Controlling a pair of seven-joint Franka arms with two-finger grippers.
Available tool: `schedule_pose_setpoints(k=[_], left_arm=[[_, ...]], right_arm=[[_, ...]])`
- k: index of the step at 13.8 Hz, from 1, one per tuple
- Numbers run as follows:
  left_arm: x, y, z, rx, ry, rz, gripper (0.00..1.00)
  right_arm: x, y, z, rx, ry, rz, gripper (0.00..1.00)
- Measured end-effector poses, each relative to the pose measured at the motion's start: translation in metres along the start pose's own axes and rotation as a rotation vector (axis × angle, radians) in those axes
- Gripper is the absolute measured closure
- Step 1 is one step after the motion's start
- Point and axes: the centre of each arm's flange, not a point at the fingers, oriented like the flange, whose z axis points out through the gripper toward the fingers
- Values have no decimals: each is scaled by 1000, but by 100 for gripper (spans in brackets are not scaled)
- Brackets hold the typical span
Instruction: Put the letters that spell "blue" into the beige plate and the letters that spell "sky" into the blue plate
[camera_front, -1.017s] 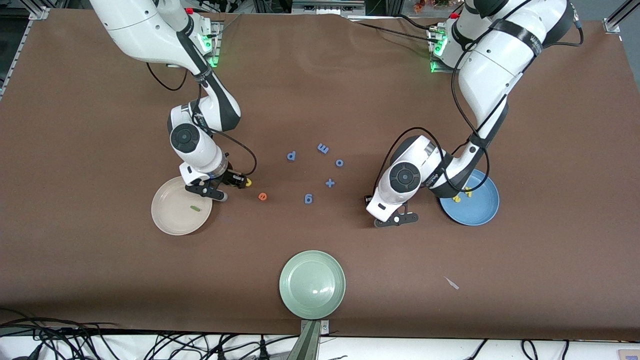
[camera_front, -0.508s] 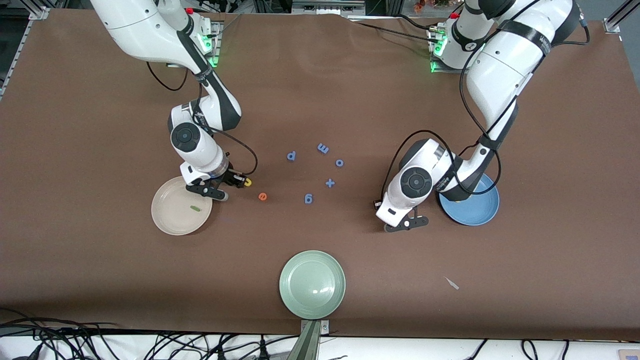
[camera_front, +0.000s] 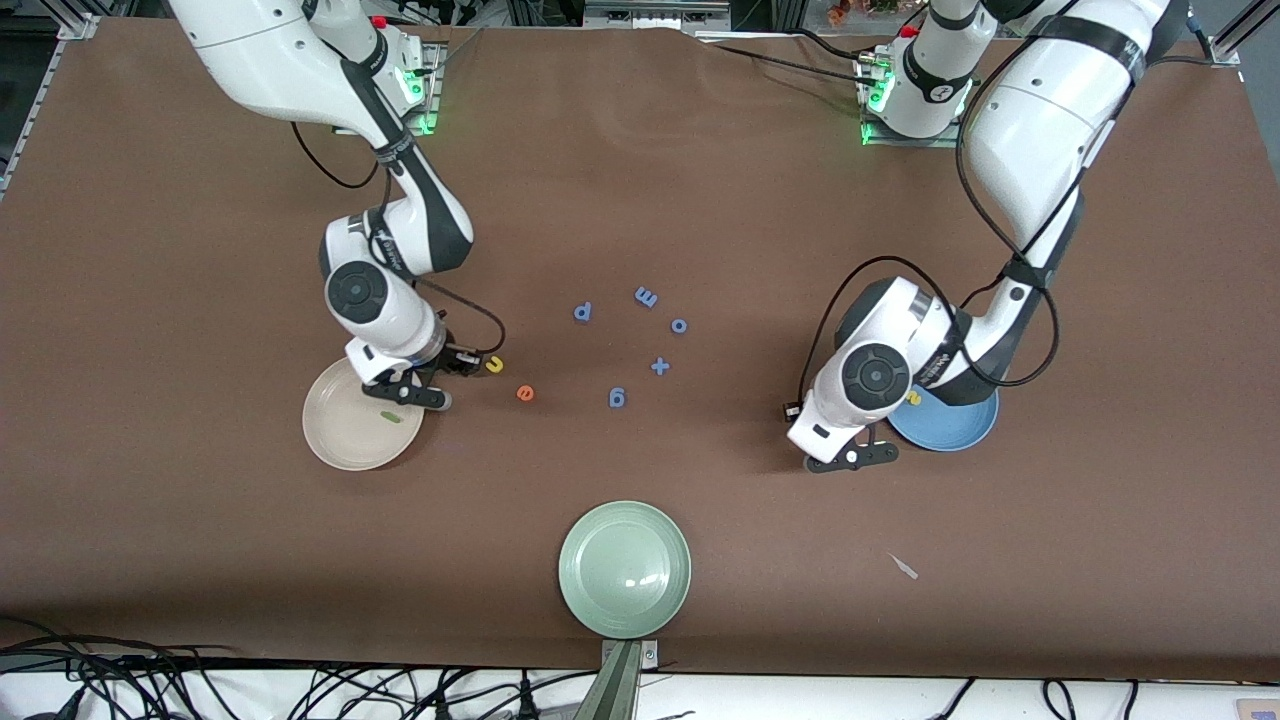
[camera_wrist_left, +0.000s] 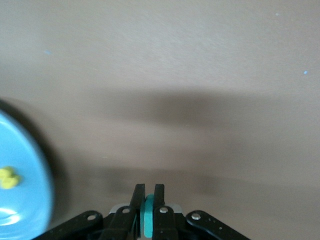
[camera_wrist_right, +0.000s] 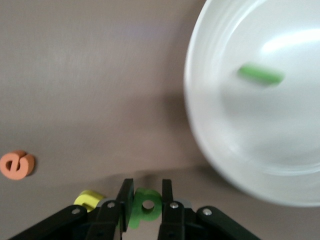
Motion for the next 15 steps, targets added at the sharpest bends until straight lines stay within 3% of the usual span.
schedule_pose_setpoints(k=[4,7,8,12,15], left_arm=[[18,-64,-25,42,-48,131,90],[40,-142,-14,31,-108,264,89],[45,-165,-10,20,-117,301,83],[47,-173,-11,5,-117,365,42],[39,-139,-25,-17,-95,417,11]], right_arm=[[40,52,-28,-32,31,-134,73],[46,69,-26,-39,27,-150,73],[46,70,-25,-39,26,-149,72],[43,60,-24,-34,25,-141,37],[36,36,-26,-17,26,-103,36]])
